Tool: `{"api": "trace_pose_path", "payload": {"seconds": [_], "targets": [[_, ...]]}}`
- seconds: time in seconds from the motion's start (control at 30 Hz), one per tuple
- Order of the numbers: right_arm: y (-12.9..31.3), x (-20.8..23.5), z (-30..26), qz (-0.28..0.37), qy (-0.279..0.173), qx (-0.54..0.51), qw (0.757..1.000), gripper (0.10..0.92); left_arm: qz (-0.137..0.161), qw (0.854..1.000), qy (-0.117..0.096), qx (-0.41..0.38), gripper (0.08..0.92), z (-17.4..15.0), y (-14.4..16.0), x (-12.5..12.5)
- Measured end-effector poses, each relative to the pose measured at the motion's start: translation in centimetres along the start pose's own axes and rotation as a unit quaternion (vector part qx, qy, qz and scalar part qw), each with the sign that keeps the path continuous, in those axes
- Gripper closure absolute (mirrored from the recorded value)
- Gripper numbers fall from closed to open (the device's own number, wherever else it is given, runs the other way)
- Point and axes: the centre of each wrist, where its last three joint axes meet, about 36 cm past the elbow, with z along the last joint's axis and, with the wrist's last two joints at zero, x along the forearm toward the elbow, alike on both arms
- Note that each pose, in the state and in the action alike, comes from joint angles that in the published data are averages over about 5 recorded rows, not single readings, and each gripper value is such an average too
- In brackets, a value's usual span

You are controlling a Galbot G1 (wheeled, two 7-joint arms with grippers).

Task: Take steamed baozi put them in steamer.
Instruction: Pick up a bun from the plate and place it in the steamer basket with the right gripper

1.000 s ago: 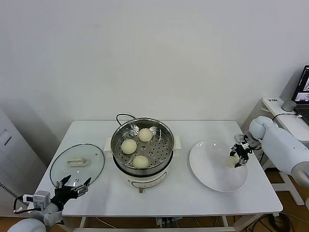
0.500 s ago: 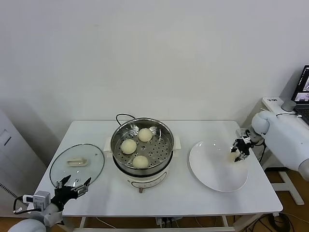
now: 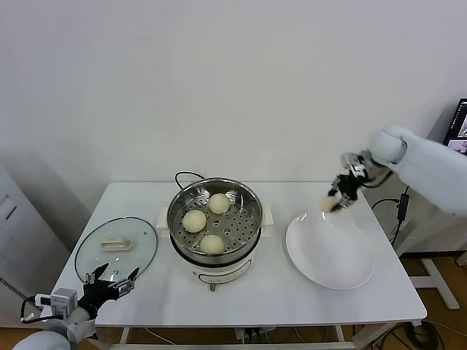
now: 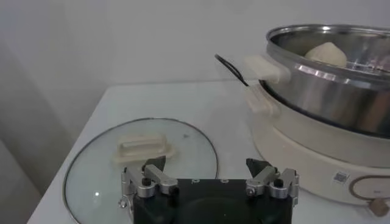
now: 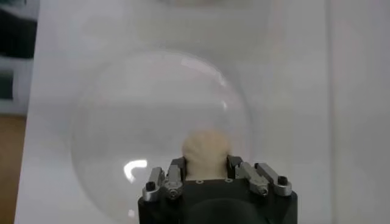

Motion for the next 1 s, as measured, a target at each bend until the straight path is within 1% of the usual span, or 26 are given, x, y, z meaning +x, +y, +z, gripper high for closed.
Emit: {"api": "trace_pose_path", "payload": {"seconds": [0.2, 0.47, 0.67, 1.0], "targets": [[-0.7, 1.4, -6.0, 0.010, -0.036, -0.013, 0.999, 0.589, -0.001, 1.000, 0.000, -0.002, 0.177, 0.0, 0.0, 0.0], [-0.7, 0.9, -12.8, 0.003, -0.062, -0.035, 0.997, 0.589, -0.001, 1.000, 0.000, -0.004, 0.177, 0.0, -0.1, 0.0], [-0.4, -0.4, -16.7, -0.009, -0.067, -0.048, 0.997, 0.589, -0.001, 1.000, -0.001, -0.005, 0.177, -0.1, 0.0, 0.0], [0.7, -3.7, -21.2, -0.027, -0.057, -0.051, 0.997, 0.589, -0.001, 1.000, 0.000, -0.006, 0.177, -0.1, 0.1, -0.1]]}}
